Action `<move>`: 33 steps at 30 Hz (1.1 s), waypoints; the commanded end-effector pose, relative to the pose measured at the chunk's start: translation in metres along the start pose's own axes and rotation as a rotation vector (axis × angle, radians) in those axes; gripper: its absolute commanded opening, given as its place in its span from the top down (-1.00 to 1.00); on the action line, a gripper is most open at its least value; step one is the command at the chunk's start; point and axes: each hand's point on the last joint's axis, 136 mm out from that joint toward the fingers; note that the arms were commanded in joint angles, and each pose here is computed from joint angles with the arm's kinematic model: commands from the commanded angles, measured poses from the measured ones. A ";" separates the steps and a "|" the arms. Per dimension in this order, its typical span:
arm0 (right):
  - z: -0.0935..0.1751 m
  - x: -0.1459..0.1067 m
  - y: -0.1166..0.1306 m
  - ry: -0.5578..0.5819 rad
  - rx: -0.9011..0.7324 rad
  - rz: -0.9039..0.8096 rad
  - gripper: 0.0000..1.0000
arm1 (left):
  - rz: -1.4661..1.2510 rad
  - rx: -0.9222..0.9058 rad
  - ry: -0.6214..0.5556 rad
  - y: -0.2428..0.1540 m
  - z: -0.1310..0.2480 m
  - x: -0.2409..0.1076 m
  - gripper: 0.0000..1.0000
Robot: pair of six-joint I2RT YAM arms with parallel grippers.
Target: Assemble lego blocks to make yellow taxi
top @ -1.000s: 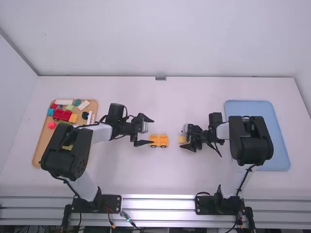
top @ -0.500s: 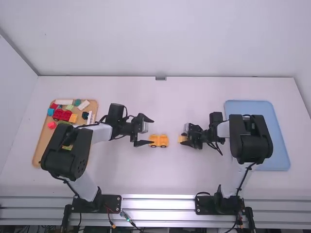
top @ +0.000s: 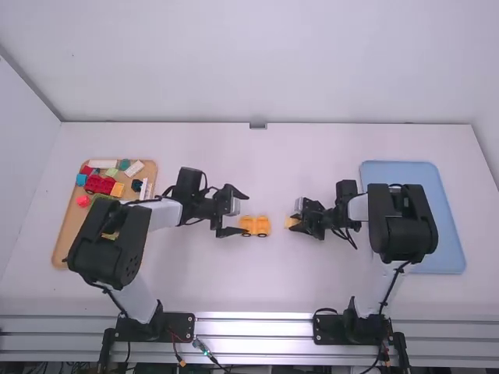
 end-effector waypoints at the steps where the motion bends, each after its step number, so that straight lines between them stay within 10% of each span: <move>1: 0.003 0.013 -0.004 -0.033 -0.004 -0.017 0.55 | 0.038 -0.035 0.036 -0.014 -0.013 -0.019 -0.98; 27: -0.025 0.086 0.015 -0.003 0.057 0.199 0.67 | 0.177 -0.012 0.019 -0.005 -0.047 -0.081 -0.98; 33: -0.035 0.095 0.018 -0.011 0.065 0.219 0.68 | 0.178 -0.007 0.019 -0.004 -0.047 -0.081 -0.57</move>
Point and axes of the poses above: each hand's point on the last joint's axis, 136 mm out from that joint toward the fingers, its own z axis back along the fingers, its own y axis along the line the jaws close on, x = y × z, and after that the axes turned 5 degrees about z, right-handed
